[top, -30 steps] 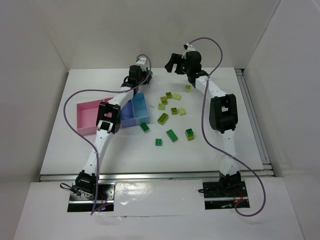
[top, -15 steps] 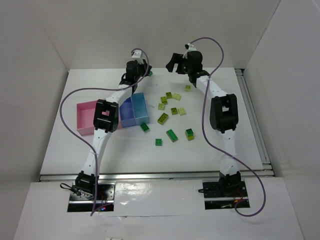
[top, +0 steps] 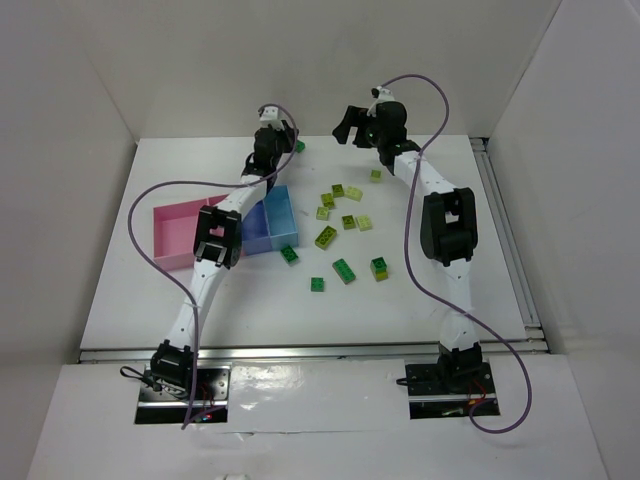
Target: Sort the legos into containers by color
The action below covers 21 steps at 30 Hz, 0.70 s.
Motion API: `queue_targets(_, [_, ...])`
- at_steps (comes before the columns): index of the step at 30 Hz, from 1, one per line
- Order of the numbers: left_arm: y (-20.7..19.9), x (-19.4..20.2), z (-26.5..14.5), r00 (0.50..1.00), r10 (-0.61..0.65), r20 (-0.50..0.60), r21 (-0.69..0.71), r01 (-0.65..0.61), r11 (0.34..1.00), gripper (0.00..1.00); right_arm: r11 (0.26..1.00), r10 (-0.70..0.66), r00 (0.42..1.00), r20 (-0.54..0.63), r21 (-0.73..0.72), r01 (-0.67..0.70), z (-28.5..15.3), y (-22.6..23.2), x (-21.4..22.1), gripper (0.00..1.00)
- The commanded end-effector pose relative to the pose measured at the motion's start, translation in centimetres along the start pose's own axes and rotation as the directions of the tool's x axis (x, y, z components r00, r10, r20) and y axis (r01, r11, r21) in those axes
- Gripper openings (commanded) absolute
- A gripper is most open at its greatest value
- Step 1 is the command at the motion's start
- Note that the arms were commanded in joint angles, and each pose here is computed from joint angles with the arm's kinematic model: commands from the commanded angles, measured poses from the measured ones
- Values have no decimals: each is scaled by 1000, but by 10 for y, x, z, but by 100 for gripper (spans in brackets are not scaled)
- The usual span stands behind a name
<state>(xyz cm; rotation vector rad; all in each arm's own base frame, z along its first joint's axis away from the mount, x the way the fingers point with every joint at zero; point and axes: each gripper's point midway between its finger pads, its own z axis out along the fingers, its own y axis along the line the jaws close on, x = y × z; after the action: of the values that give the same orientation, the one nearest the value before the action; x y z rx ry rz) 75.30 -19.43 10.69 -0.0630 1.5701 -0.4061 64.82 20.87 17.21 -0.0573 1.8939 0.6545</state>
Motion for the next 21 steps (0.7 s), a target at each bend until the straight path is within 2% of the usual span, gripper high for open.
queue_targets(1, [6, -2, 2, 1000, -28, 5, -22, 28, 999, 32, 999, -15, 997, 73, -31, 18, -6, 11, -33, 99])
queue_targets(4, [9, 14, 0, 998, -38, -40, -28, 37, 999, 32, 999, -15, 997, 73, -31, 18, -6, 11, -33, 99])
queue_targets(8, [7, 15, 0, 997, -47, -55, -24, 46, 999, 32, 999, -15, 997, 73, -31, 18, -6, 11, -33, 99])
queue_targets(14, [8, 21, -7, 989, -28, -143, -42, 22, 999, 32, 999, -9, 997, 81, -35, 11, -6, 13, -37, 99])
queue_targets(21, [10, 28, -10, 985, -29, -171, -51, 20, 998, 32, 999, -8, 997, 81, -35, 11, -6, 13, -37, 99])
